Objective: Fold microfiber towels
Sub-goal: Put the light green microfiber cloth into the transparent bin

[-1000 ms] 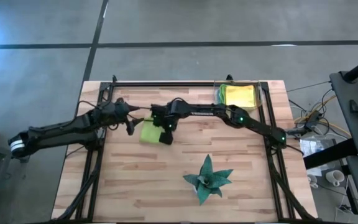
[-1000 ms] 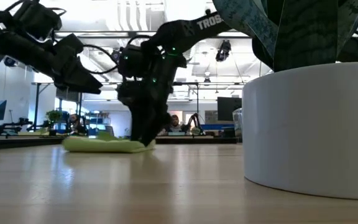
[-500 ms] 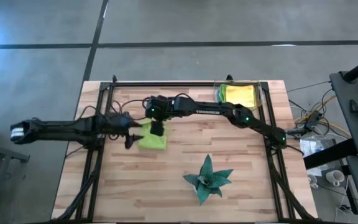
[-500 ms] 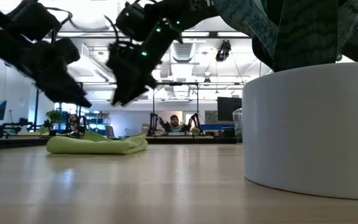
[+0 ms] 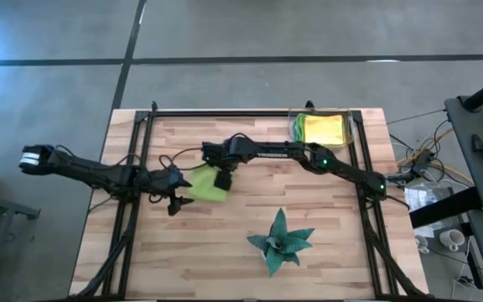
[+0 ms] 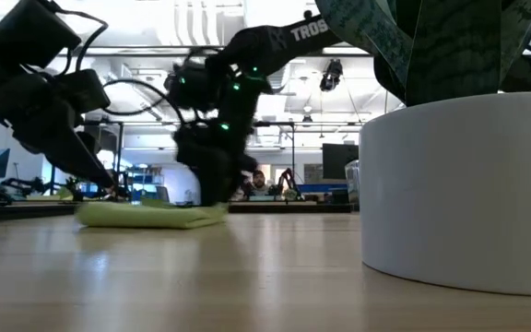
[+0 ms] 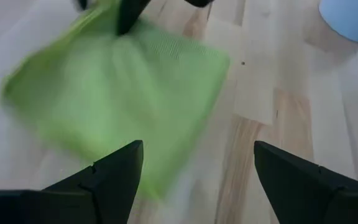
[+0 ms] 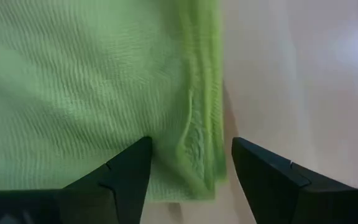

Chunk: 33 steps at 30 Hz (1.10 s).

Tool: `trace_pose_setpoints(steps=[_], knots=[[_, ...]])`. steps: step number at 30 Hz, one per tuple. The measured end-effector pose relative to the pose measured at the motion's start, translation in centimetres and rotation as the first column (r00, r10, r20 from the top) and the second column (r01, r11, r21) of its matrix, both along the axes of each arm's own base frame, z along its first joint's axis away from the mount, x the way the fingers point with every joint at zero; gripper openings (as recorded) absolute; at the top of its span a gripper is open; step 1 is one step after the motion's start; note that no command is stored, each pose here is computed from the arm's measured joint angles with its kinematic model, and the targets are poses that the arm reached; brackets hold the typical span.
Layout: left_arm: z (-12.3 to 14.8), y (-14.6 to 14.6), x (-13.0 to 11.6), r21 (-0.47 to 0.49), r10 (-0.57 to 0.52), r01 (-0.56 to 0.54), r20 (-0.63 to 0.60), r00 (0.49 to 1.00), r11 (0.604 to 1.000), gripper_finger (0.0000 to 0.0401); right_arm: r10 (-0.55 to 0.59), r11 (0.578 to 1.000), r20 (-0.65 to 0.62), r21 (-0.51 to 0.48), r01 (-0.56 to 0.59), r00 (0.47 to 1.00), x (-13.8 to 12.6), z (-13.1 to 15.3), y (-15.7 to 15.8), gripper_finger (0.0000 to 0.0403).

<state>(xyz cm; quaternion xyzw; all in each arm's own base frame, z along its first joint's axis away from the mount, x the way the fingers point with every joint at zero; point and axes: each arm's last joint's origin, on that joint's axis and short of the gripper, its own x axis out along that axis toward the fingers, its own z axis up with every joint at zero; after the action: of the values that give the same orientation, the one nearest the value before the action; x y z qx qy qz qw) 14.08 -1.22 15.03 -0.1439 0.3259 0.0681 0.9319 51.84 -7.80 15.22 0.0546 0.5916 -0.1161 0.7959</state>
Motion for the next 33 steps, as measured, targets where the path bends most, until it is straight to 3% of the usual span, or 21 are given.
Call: trace_pose_setpoints(steps=[4, 7, 14, 20, 24, 29, 33], knots=[[0.3, 0.0, -0.1, 0.002, -0.001, 0.001, 0.023, 1.0, 1.0, 0.0289, -0.09, 0.994, -0.233, 0.044, 0.103, 0.968, -2.5, 0.3, 0.7, 0.0222], [0.5, 0.0, -0.2, 0.006, -0.001, 0.001, 0.04, 0.999, 1.0, 0.0289, -0.084, 0.993, -0.314, 0.05, 0.105, 0.946, -3.4, 0.8, 1.2, 0.0222], [1.0, 0.1, -0.2, 0.016, 0.021, -0.023, 0.094, 0.995, 1.0, 0.0289, -0.076, 0.997, -0.121, -0.01, 0.075, 0.99, -2.8, 4.6, 0.9, 0.0222], [1.6, 0.3, 0.2, 0.051, 0.076, -0.086, 0.171, 0.982, 0.995, 0.0289, -0.184, 0.983, -0.12, -0.012, 0.184, 0.976, -2.8, 3.2, -1.7, 0.0225], [1.7, 0.4, 0.7, 0.097, 0.083, -0.108, 0.235, 0.968, 0.989, 0.0289, -0.236, 0.972, -0.122, -0.004, 0.237, 0.964, -2.9, 2.8, -2.6, 0.0249], [1.4, 0.4, 1.0, 0.113, 0.074, -0.1, 0.213, 0.974, 0.989, 0.0289, -0.237, 0.964, -0.125, 0.091, 0.249, 0.963, -2.8, 2.6, -2.2, 0.0288], [1.2, 0.4, 1.2, 0.116, 0.073, -0.098, 0.206, 0.976, 0.988, 0.0289, -0.264, 0.951, -0.152, 0.124, 0.283, 0.952, -2.7, 1.5, -2.1, 0.0291]])
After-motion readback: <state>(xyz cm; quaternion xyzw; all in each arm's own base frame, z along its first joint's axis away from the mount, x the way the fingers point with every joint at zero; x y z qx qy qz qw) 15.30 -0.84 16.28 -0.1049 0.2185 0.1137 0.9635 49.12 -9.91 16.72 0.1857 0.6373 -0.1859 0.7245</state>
